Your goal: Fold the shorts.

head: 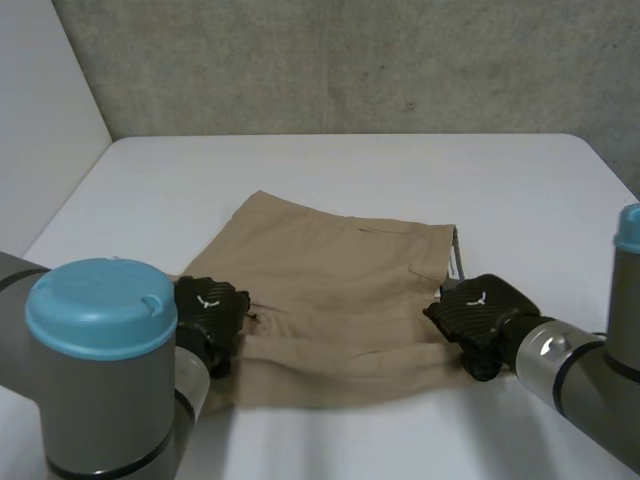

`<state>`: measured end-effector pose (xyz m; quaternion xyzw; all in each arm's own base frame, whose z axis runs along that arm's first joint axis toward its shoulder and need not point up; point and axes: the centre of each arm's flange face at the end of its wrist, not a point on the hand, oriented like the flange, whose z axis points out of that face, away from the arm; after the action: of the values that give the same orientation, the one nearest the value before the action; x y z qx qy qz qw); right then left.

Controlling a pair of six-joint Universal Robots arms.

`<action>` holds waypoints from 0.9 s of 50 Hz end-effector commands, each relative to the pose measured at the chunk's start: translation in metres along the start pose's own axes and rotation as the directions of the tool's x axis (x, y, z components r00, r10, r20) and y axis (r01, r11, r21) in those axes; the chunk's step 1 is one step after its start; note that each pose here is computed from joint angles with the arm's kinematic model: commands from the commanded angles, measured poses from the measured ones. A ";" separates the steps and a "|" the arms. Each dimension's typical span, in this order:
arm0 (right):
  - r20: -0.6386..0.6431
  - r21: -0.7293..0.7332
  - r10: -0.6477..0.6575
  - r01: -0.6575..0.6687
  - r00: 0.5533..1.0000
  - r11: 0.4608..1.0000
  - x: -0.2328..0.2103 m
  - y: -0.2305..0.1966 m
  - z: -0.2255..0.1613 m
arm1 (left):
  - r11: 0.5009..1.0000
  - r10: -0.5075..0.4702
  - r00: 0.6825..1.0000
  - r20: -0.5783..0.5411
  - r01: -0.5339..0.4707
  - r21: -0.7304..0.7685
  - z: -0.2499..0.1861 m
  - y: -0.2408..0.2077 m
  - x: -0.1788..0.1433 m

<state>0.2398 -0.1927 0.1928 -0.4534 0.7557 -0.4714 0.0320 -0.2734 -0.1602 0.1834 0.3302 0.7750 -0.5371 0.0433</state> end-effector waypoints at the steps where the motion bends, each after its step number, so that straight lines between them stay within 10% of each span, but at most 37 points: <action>1: 0.081 -0.117 -0.144 0.153 0.986 0.981 -0.009 0.015 -0.035 | 0.995 0.096 0.995 -0.030 -0.097 -0.017 -0.019 0.005 -0.001; 22: 0.036 -0.108 -0.171 0.174 0.985 0.979 0.030 0.007 -0.033 | 0.984 0.178 0.979 -0.098 -0.175 0.031 -0.022 -0.019 -0.001; 45: -0.389 0.102 -0.110 0.161 0.915 0.982 0.089 -0.039 0.120 | 0.864 0.318 0.870 0.376 -0.429 0.263 0.207 -0.073 -0.023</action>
<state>0.2600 -0.3121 0.2043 -0.4168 0.7062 -0.5642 -0.0961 -0.3510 -0.3350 0.1858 0.4016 0.5906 -0.6727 0.1932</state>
